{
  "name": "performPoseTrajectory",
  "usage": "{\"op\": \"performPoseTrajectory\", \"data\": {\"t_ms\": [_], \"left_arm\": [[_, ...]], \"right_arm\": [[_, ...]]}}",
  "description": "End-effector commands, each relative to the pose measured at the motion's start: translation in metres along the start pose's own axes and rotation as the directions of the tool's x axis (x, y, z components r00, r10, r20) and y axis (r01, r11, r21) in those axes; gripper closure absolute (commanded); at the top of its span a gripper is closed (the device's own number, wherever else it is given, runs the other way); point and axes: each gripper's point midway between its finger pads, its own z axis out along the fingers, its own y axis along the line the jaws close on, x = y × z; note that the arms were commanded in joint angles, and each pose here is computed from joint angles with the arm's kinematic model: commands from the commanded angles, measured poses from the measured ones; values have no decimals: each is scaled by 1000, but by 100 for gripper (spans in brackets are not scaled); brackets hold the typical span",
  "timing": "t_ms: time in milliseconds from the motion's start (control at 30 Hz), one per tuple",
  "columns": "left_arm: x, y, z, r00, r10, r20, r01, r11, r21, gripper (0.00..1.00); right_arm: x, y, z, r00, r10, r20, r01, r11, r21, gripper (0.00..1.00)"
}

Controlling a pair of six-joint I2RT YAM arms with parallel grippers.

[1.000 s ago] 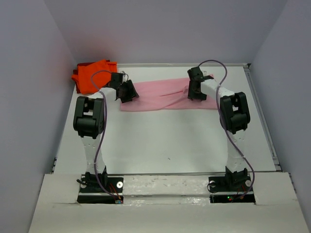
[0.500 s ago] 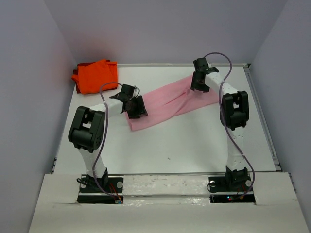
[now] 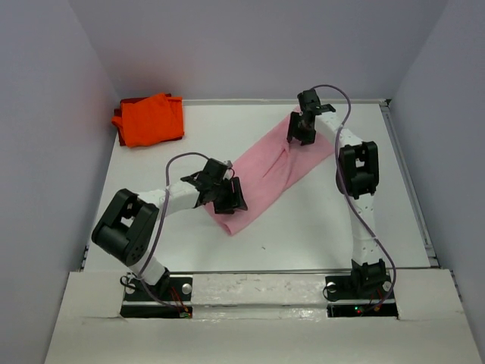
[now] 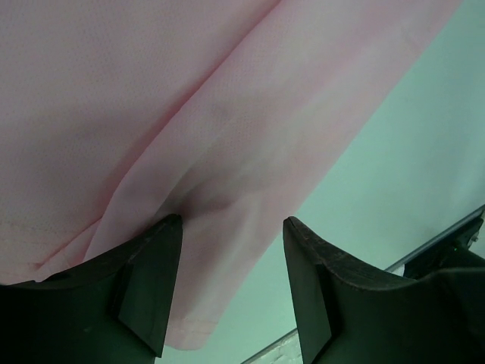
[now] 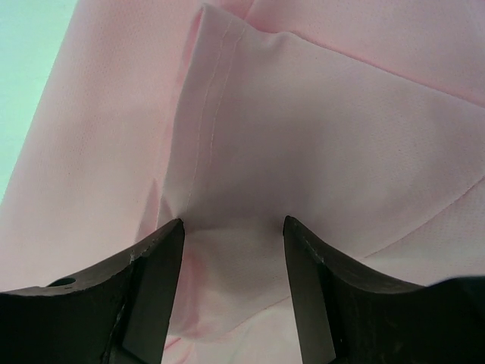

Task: Fold and stack the t-shirts
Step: Rotate the tshirt 100 degrees

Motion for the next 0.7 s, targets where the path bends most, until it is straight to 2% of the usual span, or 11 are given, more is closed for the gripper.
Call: {"op": "performPoseTrajectory", "data": {"t_ms": [0, 100, 367, 567, 667], "left_arm": [[5, -28, -12, 999, 2, 35, -4, 997, 79, 35], [17, -38, -10, 1000, 2, 18, -4, 994, 105, 35], [51, -55, 6, 998, 35, -42, -29, 990, 138, 35], [78, -71, 25, 992, 79, -101, -62, 985, 164, 35], [75, -83, 25, 992, 87, -89, -69, 980, 186, 35]], "right_arm": [[11, 23, 9, 998, -13, -62, 5, 993, -119, 39], [16, 48, 11, 994, -9, -108, -18, 968, -249, 39], [-2, 90, 2, 997, 4, -81, -41, 890, -454, 36], [-1, 106, 1, 994, 1, -106, -58, 843, -535, 33], [-9, 108, -11, 997, -23, -71, -20, 836, -548, 33]]}}
